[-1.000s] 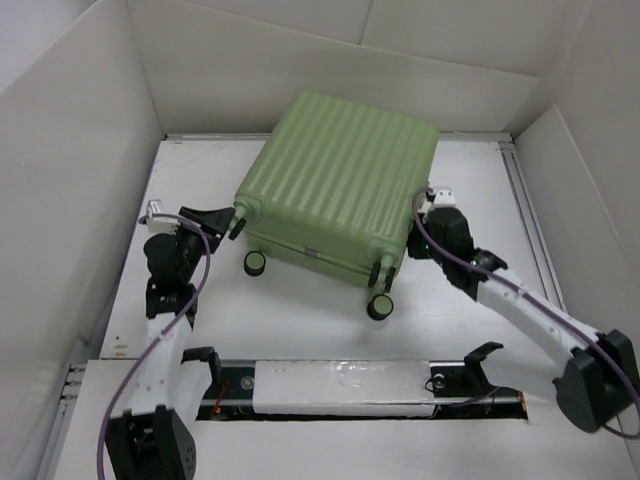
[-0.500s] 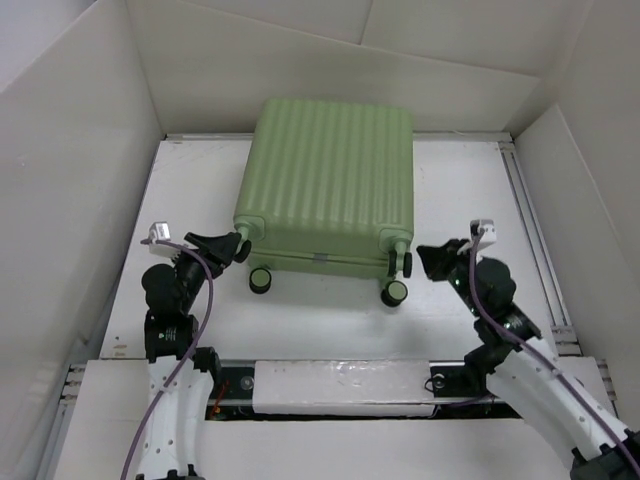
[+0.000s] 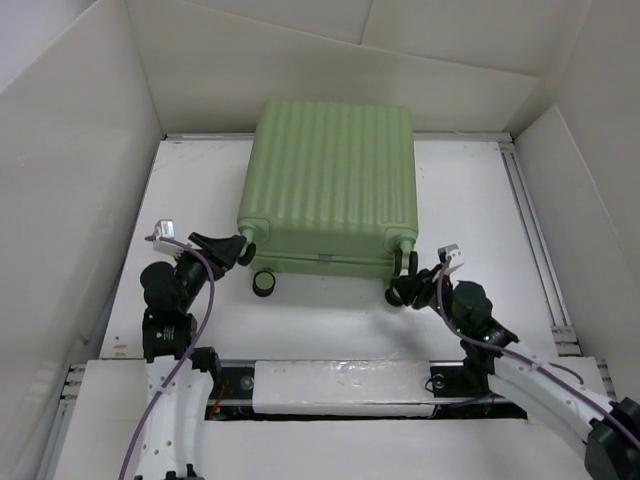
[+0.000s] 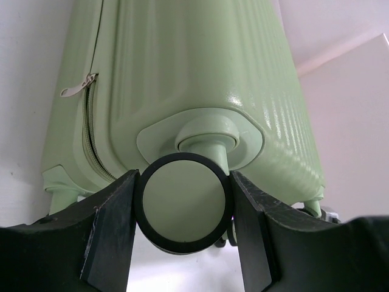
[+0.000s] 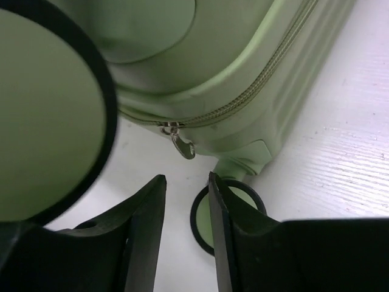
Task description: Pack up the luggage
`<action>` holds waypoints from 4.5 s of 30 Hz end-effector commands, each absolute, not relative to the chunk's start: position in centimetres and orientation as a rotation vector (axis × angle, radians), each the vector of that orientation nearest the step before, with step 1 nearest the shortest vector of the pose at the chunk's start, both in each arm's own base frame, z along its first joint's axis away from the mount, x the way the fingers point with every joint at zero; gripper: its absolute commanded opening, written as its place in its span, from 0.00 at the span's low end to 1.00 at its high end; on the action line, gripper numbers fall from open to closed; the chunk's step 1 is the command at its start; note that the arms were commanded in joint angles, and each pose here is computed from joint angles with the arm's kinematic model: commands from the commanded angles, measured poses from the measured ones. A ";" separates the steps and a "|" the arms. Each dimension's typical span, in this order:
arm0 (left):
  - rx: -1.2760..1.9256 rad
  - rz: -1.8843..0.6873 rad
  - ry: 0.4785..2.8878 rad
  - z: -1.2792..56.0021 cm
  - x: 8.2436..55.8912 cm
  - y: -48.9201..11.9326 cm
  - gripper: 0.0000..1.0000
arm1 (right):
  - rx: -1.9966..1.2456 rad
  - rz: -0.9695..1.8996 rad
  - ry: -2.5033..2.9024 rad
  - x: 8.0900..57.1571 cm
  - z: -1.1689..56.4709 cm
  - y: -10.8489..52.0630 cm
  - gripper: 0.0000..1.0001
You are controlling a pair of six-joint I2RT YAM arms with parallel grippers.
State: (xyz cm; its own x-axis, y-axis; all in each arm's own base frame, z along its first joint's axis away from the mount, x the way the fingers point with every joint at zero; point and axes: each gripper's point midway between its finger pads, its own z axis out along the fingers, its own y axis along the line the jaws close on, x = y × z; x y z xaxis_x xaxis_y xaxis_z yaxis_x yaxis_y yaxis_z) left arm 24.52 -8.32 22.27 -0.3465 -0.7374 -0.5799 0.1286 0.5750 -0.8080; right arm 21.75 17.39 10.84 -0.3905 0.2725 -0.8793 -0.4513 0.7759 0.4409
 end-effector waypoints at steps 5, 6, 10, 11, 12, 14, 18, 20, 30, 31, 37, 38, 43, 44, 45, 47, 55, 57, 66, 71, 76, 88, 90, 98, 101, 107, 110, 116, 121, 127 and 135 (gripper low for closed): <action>-0.253 -1.108 1.546 29.5 23.2 -10.8 0.00 | -0.206 0.724 1.659 24.6 15.1 18.5 0.41; -0.263 -1.116 1.549 29.1 23.3 -10.9 0.00 | -0.225 0.727 1.642 24.7 15.6 18.8 0.41; -0.245 -1.130 1.553 28.7 23.2 -11.2 0.00 | -0.240 0.718 1.598 25.3 16.8 19.1 0.41; -0.237 -1.138 1.556 28.7 23.1 -11.5 0.00 | -0.231 0.714 1.587 25.5 17.0 19.0 0.41; -0.237 -1.138 1.556 28.7 23.1 -11.5 0.00 | -0.240 0.691 1.573 25.7 17.2 18.9 0.41; -0.236 -1.131 1.566 28.1 23.2 -11.4 0.00 | -0.225 0.657 1.547 26.3 18.3 18.6 0.41; -0.226 -1.136 1.543 28.1 23.5 -11.4 0.00 | -0.237 0.626 1.508 27.1 19.5 18.6 0.36; -0.220 -1.141 1.526 28.3 23.7 -11.4 0.00 | -0.252 0.608 1.484 27.7 20.4 18.7 0.29; -0.236 -1.161 1.521 26.8 23.7 -11.5 0.00 | -0.182 0.664 1.376 26.8 23.2 18.1 0.00; -0.244 -1.162 1.531 26.2 23.7 -11.5 0.00 | -0.160 0.667 1.397 26.3 21.6 17.6 0.00; -0.240 -1.183 1.519 25.9 23.1 -11.7 0.00 | -0.207 0.849 1.431 22.7 20.0 20.8 0.00; -0.239 -1.191 1.508 26.2 22.9 -11.7 0.00 | -0.223 0.884 1.428 22.3 20.7 21.8 0.00; -0.233 -1.237 1.489 26.8 22.1 -12.1 0.00 | -0.291 0.928 1.588 20.3 19.3 28.7 0.00; -0.226 -1.251 1.487 26.9 21.9 -12.3 0.00 | -0.326 0.949 1.614 18.6 19.0 30.7 0.00; -0.226 -1.251 1.487 26.9 21.9 -12.3 0.00 | -0.246 0.895 1.603 19.5 20.6 31.5 0.00; -0.199 -1.269 1.478 27.3 21.2 -12.6 0.00 | -0.254 0.770 1.725 18.7 17.1 33.6 0.00; -0.166 -1.266 1.515 26.5 20.4 -12.9 0.00 | -0.093 0.456 1.782 19.5 16.9 37.1 0.00; -0.158 -1.264 1.529 26.2 20.3 -13.0 0.00 | -0.077 0.414 1.795 19.2 16.4 35.7 0.00; -0.136 -1.313 1.504 26.5 19.5 -13.5 0.00 | -0.345 0.771 1.717 18.4 19.3 42.4 0.00; -0.090 -1.331 1.488 27.3 18.5 -13.9 0.00 | -0.573 1.145 1.593 14.2 18.6 53.2 0.00; -0.036 -1.340 1.489 28.1 17.5 -14.3 0.00 | -0.648 1.265 1.518 11.6 19.8 56.3 0.00; -0.040 -1.380 1.520 27.4 16.7 -14.6 0.00 | -0.293 1.404 1.353 17.4 23.6 55.4 0.00; -0.049 -1.388 1.523 27.1 16.8 -14.6 0.00 | -0.268 1.391 1.353 17.6 23.9 54.4 0.00; -0.033 -1.326 1.502 27.3 17.7 -14.2 0.00 | -0.335 0.894 1.787 15.0 17.0 45.2 0.50; -0.079 -1.300 1.525 26.5 19.3 -13.8 0.02 | -0.245 0.816 1.868 15.3 16.5 41.3 0.58; -0.065 -1.327 1.544 26.2 20.3 -14.0 0.42 | -0.216 0.653 1.936 17.2 19.3 36.0 0.78; -0.039 -1.329 1.532 27.0 20.2 -14.2 0.64 | -0.180 0.642 1.935 18.5 21.4 35.1 0.82; 0.009 -1.286 1.527 28.8 20.0 -14.1 1.00 | -0.272 0.740 1.952 19.0 23.9 39.3 0.86; -0.189 -0.896 1.583 29.6 21.9 -9.6 1.00 | -0.396 0.852 1.927 18.1 25.3 44.3 0.88; -0.330 -0.717 1.543 29.8 21.6 -6.4 1.00 | -0.327 0.935 1.911 18.2 25.6 46.0 0.95; -0.331 -0.767 1.595 26.7 21.4 -7.2 0.74 | -0.267 0.899 1.923 20.5 24.8 47.7 1.00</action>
